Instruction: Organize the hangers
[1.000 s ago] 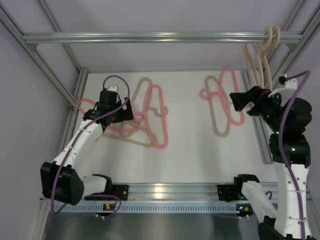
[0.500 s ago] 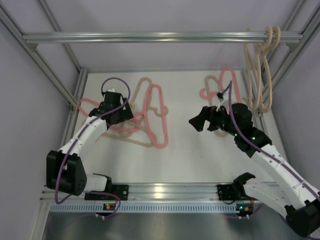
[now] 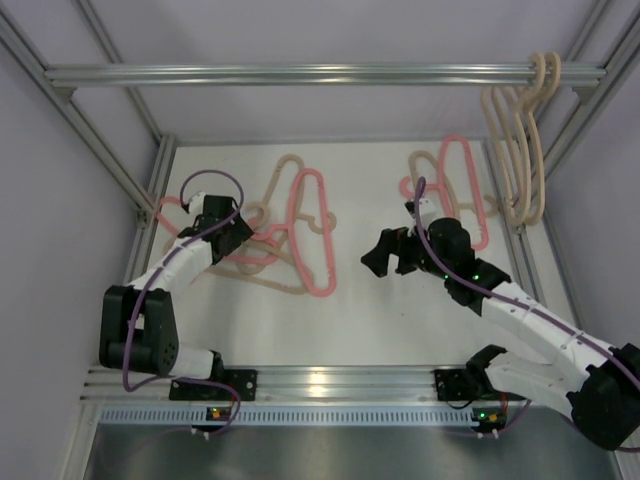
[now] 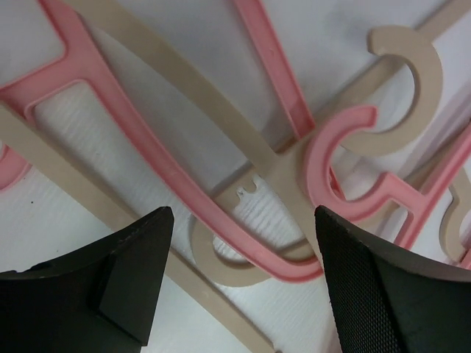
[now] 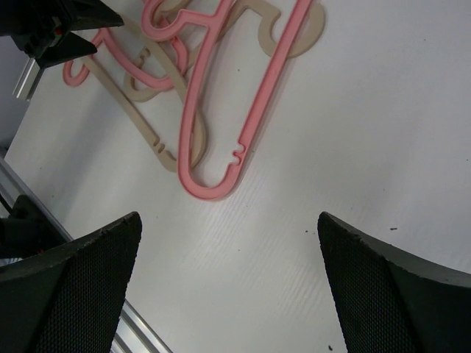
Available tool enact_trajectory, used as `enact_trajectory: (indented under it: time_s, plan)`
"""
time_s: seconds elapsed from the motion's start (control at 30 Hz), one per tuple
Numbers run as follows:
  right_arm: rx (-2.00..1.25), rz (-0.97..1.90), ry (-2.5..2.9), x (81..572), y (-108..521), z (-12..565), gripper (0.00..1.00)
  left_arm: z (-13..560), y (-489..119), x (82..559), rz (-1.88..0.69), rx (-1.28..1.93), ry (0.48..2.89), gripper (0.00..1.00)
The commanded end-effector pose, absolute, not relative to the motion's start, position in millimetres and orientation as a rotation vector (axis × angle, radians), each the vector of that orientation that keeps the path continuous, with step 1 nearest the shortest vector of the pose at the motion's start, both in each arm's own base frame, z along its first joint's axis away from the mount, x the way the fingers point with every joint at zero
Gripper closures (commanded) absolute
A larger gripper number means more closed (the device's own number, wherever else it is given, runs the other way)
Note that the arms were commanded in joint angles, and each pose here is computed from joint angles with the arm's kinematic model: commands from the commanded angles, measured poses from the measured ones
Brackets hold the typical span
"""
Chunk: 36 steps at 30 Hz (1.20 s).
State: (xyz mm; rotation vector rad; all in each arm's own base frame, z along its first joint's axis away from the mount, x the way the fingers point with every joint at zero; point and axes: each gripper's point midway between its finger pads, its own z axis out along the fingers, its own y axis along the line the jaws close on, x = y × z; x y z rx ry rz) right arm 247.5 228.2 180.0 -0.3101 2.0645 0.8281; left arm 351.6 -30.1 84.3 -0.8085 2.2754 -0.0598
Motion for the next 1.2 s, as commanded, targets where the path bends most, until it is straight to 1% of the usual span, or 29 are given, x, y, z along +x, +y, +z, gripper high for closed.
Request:
enact_trajectory:
  time_s: [0.0,0.23,0.43,0.53,0.83,0.87,0.97,1.0,1.03,1.07,1.17]
  plan:
    - [-0.360,0.898,1.951,250.4,246.7,196.1,0.00,106.0,-14.7,376.9,-0.157,-1.025,2.050,0.18]
    - [-0.386,0.910,1.949,249.3,250.2,188.2,0.01,88.6,-6.0,397.2,-0.154,-1.153,2.033,0.18]
    - [-0.403,0.893,1.950,249.6,248.6,183.7,0.01,76.7,1.2,410.6,-0.123,-1.216,2.020,0.21]
    - [-0.408,0.890,1.952,249.3,248.4,181.7,0.01,75.0,8.7,414.4,-0.086,-1.238,1.997,0.26]
    - [-0.412,0.872,1.958,250.0,246.9,177.1,0.01,50.3,19.9,413.2,-0.012,-1.290,2.015,0.34]
    - [-0.411,0.869,1.956,250.3,246.0,177.3,0.01,48.1,20.2,413.2,-0.011,-1.295,2.017,0.38]
    - [-0.402,0.860,1.958,251.2,244.6,176.2,0.01,41.2,19.9,410.5,-0.012,-1.317,2.025,0.41]
    - [-0.401,0.855,1.960,251.6,244.1,175.0,0.01,39.6,19.6,409.6,-0.014,-1.325,2.026,0.45]
    - [-0.401,0.855,1.962,251.4,244.0,174.2,0.01,39.6,19.5,409.3,-0.015,-1.328,2.024,0.47]
    - [-0.402,0.854,1.964,251.0,244.0,173.5,0.01,40.5,20.2,409.1,-0.013,-1.332,2.017,0.55]
    - [-0.401,0.852,1.965,251.0,243.7,172.8,0.01,44.1,20.7,405.9,-0.019,-1.340,2.002,0.67]
